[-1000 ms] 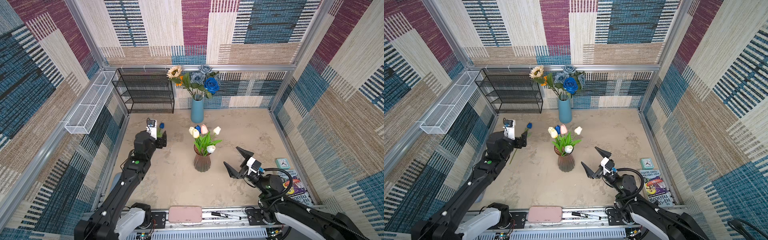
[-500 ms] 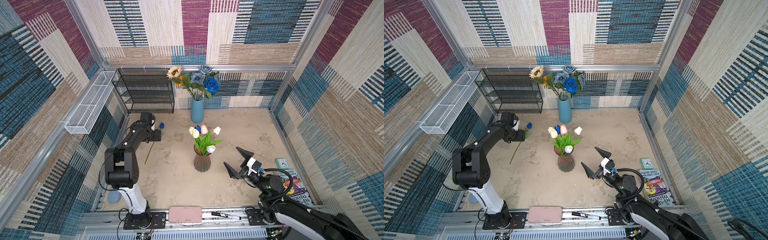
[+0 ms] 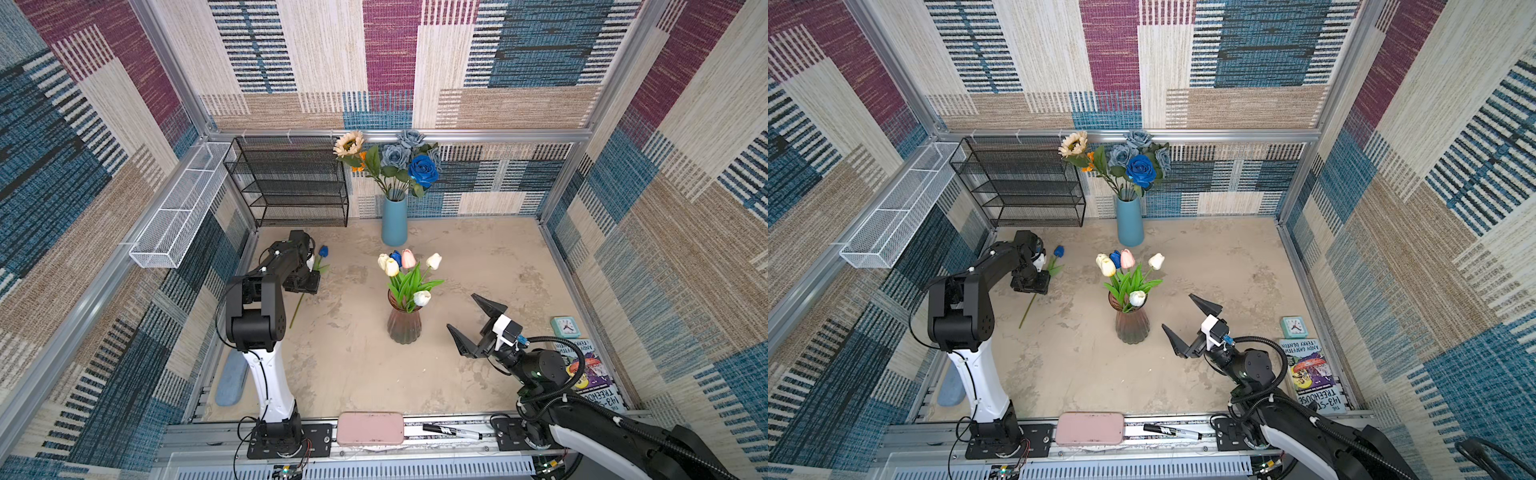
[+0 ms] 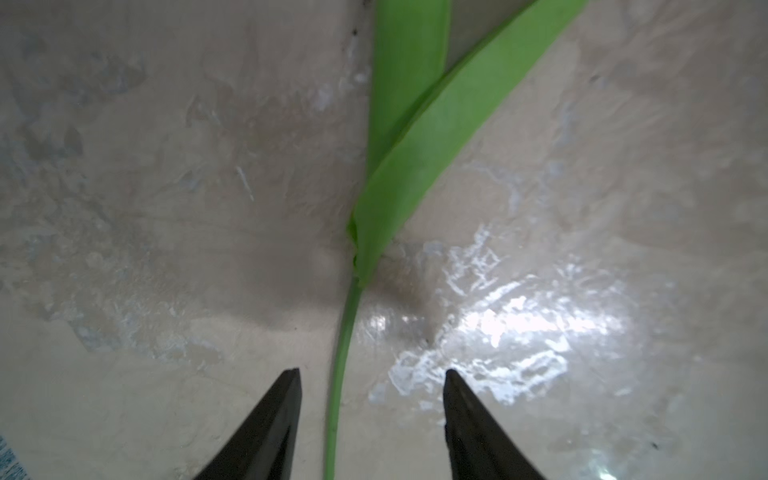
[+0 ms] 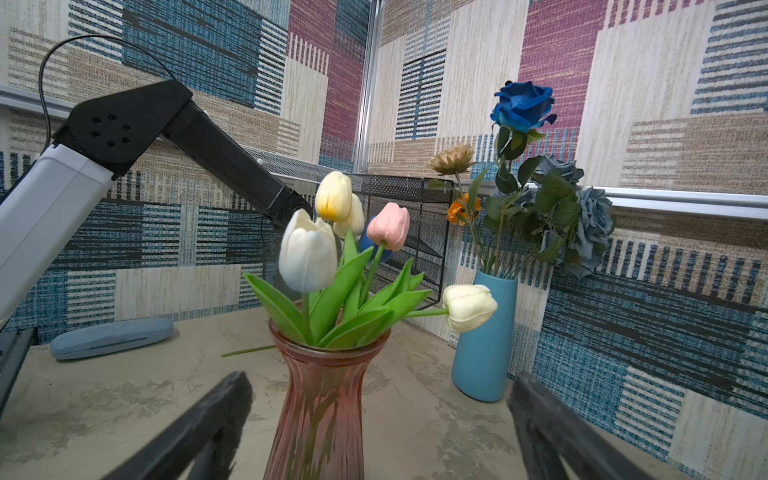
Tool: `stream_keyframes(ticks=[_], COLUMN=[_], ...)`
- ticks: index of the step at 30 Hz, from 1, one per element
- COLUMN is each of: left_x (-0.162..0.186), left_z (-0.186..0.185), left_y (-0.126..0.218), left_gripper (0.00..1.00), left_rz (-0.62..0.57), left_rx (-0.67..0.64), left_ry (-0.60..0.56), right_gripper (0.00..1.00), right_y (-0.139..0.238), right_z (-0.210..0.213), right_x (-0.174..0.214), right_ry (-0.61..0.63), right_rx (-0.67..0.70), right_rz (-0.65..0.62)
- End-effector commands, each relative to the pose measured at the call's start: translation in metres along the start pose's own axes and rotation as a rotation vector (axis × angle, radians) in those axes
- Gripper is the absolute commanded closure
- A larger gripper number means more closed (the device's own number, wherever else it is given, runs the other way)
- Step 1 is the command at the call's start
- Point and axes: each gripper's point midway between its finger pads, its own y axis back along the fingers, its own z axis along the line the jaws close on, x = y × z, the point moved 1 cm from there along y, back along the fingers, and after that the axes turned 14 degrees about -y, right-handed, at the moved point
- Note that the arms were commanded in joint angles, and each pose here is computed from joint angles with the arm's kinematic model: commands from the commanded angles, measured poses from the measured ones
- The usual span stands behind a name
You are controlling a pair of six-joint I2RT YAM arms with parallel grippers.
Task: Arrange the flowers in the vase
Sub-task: 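Move the left gripper back to the table and grasp the blue tulip stem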
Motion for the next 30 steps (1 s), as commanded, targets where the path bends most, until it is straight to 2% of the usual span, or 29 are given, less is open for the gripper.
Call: stream_keyframes(ticks=[1,6,12,18,24,30], left_x=[0.006,0.005,0.006,0.006,0.0,-0.004], left_z=[0.005,0.009,0.008,0.004,-0.008,-0.027], left_y=[-0.005,-0.016,-0.025,-0.02,-0.006,0.034], left_gripper=[0.45,0.53,0.8,0.98,1.0,1.0], left_rz=[0.047,0.076,0.097,0.081,0.003,-0.201], left_rx=[-0.026,-0.037,-0.033,-0.014,0.015,0.057], left_ry=[-0.041,-0.052,-0.055,-0.036,0.016,0.121], right_gripper=[0.0,0.0,0.0,0.0,0.0,0.0], right_y=[-0.001,-0.001,0.0,0.0,-0.001,-0.001], right_z=[0.003,0.002,0.002,0.002,0.002,0.001], right_x=[-0.006,-0.007,-0.008,-0.007,-0.007,-0.007], right_ry=[-0.002,0.002,0.003,0.0,0.001,0.002], right_rx=[-0.014,-0.01,-0.007,-0.008,-0.007,-0.003], right_rz=[-0.021,-0.024,-0.029,-0.025,-0.026,-0.025])
